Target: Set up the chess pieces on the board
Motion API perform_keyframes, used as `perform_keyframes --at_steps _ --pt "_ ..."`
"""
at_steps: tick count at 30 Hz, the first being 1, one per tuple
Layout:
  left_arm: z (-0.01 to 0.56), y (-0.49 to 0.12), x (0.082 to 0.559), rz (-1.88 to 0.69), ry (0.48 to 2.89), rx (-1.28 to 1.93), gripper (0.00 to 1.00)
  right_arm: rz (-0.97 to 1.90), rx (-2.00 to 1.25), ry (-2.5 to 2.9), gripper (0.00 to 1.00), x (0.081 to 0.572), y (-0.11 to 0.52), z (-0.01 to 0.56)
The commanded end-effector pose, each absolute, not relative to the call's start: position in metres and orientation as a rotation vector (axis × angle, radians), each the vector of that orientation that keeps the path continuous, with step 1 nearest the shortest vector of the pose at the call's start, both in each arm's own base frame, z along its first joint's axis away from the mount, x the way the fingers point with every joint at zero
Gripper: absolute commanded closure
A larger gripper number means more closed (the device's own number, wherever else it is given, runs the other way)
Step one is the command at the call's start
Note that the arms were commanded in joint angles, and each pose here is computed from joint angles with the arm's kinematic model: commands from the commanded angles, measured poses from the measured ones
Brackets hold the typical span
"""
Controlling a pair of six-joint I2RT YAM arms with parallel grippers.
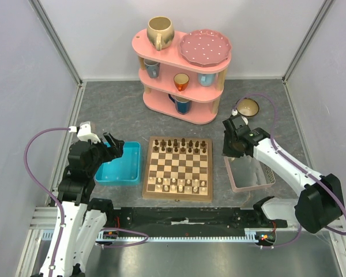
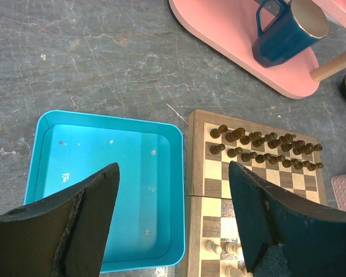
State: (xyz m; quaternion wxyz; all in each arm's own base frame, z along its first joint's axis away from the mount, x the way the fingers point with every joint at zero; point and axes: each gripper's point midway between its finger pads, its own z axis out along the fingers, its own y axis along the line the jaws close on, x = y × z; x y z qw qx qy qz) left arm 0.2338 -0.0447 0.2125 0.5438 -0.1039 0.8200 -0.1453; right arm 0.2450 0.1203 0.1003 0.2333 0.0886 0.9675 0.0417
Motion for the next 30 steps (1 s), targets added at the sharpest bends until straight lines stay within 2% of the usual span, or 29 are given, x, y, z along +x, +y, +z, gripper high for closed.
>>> perform_keyframes --at_steps 1,6,9,13,17,20,30 --pt "0.222 -0.047 0.239 -0.346 1.905 -0.196 0.17 0.364 0.087 2.59 0.69 0.257 0.158 0.123" --pt "0.222 -0.047 0.24 -0.345 1.903 -0.197 0.17 0.387 -0.14 2.571 0.69 0.255 0.209 0.134" --pt "0.222 -0.046 0.24 -0.341 1.903 -0.197 0.17 0.326 -0.159 2.579 0.69 0.256 0.221 0.133" --pt "0.223 -0.047 0.239 -0.344 1.902 -0.195 0.17 0.109 0.091 2.542 0.66 0.265 0.173 0.132" --pt "0.223 -0.048 0.239 -0.346 1.902 -0.192 0.17 0.063 0.391 2.482 0.66 0.272 0.102 0.135" --pt "0.224 -0.048 0.239 -0.347 1.896 -0.191 0.17 0.051 0.484 2.465 0.64 0.267 0.07 0.134" --pt "0.223 -0.048 0.239 -0.347 1.901 -0.19 0.17 0.116 0.426 2.596 0.62 0.263 0.067 0.087"
